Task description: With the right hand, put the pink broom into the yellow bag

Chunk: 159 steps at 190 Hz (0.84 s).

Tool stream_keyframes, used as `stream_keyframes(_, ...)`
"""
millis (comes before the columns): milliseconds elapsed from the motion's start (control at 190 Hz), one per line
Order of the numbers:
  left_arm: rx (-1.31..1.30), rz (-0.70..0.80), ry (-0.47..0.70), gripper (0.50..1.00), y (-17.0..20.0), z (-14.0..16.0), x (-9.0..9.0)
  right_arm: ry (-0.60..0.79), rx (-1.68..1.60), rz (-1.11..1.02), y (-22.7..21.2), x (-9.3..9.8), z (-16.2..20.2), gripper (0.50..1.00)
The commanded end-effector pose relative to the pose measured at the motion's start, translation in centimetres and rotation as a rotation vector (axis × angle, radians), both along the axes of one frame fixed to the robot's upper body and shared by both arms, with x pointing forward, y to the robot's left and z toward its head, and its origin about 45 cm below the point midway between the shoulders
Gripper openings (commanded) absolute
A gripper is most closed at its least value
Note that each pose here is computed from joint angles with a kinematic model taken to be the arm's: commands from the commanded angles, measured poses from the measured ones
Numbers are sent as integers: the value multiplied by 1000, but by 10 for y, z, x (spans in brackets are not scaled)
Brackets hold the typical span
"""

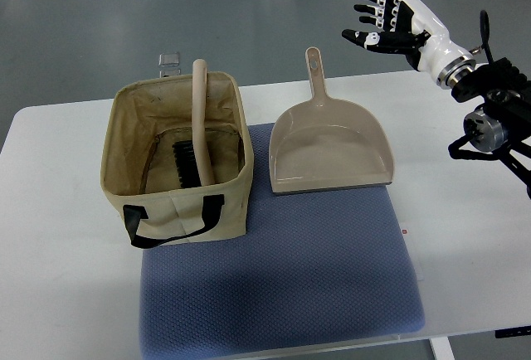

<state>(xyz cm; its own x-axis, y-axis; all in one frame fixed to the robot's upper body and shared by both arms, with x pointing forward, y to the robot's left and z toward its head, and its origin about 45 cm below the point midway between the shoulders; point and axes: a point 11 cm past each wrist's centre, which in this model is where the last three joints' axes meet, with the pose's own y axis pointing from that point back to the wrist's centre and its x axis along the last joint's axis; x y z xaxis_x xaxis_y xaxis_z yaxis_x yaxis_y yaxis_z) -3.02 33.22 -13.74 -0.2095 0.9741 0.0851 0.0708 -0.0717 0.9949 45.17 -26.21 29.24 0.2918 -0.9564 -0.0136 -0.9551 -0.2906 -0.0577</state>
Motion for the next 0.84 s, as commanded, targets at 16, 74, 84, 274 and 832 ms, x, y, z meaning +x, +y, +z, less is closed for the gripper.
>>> stream_keyframes(16,0,0,0,1000,0,0,0,70,184,-58,-10,-1,-9,911)
stream_keyframes(74,0,1,0,1000,0,0,0,95,245,-74,-12,-2,-14,919)
stream_keyframes(84,0,0,0,1000,0,0,0,101,253,-79,-13,-3,-16,921)
stream_keyframes(274,0,0,0,1000,0,0,0,153,358,-121,-9,-11,-45,930)
stream_keyframes(832,0,0,0,1000,0,0,0,163,542,-238,-24,-22,-68,930)
